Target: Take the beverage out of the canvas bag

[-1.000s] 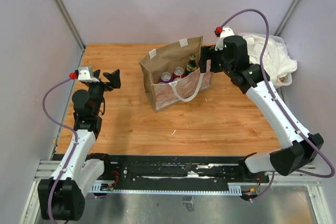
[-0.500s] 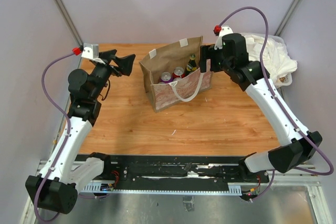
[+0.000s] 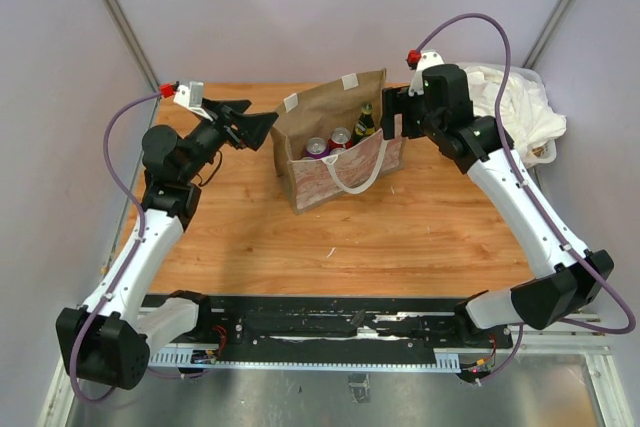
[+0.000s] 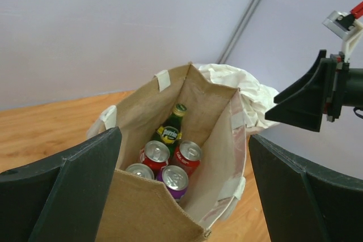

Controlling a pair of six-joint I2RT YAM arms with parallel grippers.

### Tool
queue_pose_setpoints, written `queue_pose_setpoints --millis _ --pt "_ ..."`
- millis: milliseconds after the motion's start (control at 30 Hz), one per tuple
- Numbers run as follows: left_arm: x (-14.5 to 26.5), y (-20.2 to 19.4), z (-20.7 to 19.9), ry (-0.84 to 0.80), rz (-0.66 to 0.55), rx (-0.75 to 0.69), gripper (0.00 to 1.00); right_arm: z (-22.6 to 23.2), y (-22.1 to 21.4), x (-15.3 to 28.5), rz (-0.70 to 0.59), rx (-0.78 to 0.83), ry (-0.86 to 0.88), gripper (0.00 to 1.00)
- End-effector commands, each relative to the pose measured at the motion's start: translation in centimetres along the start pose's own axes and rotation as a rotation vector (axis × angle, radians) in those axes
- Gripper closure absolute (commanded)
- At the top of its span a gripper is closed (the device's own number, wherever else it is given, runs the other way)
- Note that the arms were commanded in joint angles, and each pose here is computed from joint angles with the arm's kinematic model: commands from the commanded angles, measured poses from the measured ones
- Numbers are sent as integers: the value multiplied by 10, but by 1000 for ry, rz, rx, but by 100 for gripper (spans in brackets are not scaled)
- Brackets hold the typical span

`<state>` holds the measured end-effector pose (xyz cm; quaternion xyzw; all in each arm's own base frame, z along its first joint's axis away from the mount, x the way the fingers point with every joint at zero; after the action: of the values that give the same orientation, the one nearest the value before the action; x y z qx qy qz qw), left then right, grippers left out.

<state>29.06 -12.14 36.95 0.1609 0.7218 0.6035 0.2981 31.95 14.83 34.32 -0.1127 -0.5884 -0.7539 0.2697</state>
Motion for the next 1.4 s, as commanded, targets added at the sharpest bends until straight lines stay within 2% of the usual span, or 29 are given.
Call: queue_pose_setpoints --millis 0,100,267,433,533,600,667,733,833,900,967,1100,1200,1367 --pt "1 21 -3 46 -67 -46 0 4 6 4 -25 28 -14 14" --pt "0 27 4 133 -15 -89 0 3 9 3 -32 40 -23 15" --pt "-2 29 3 118 43 -118 0 3 7 -1 -23 44 -24 15" --pt "6 34 -11 29 -52 -133 0 5 6 -2 -18 37 -23 14" --pt "19 29 -24 -45 -181 -150 0 5 6 -2 -19 42 -27 15" --pt "21 26 -25 -37 -205 -94 0 5 6 -3 -18 47 -31 15" --pt "17 18 -19 -5 -161 -72 0 6 7 -5 -17 48 -34 15" --pt "13 0 -1 130 -81 12 1 7 6 -8 -13 48 -34 14" --pt "8 -28 23 322 78 130 10 8 6 -10 -13 46 -45 14" --pt "3 -40 26 325 180 149 10 8 6 -11 -11 46 -46 15" --pt "-2 -45 26 336 215 217 9 8 7 -12 -14 47 -49 15" --pt "2 -41 22 351 86 339 10 7 5 -17 -7 51 -59 15" --pt "11 -34 19 351 -16 344 8 6 4 -21 -2 50 -74 16" --pt "8 -25 23 381 49 217 8 4 0 -32 -1 37 -99 20"
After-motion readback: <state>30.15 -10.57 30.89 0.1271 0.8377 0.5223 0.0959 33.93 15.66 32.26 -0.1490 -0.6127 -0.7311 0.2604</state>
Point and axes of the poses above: each gripper's point midway between its finger pads, its own x axis back along the fingers, its own z axis along the line the jaws close on, y = z × x, the point moved 6 cm from there along x, back along the fingers, and after that the axes turned 15 degrees about -x, right-handed, at the moved point
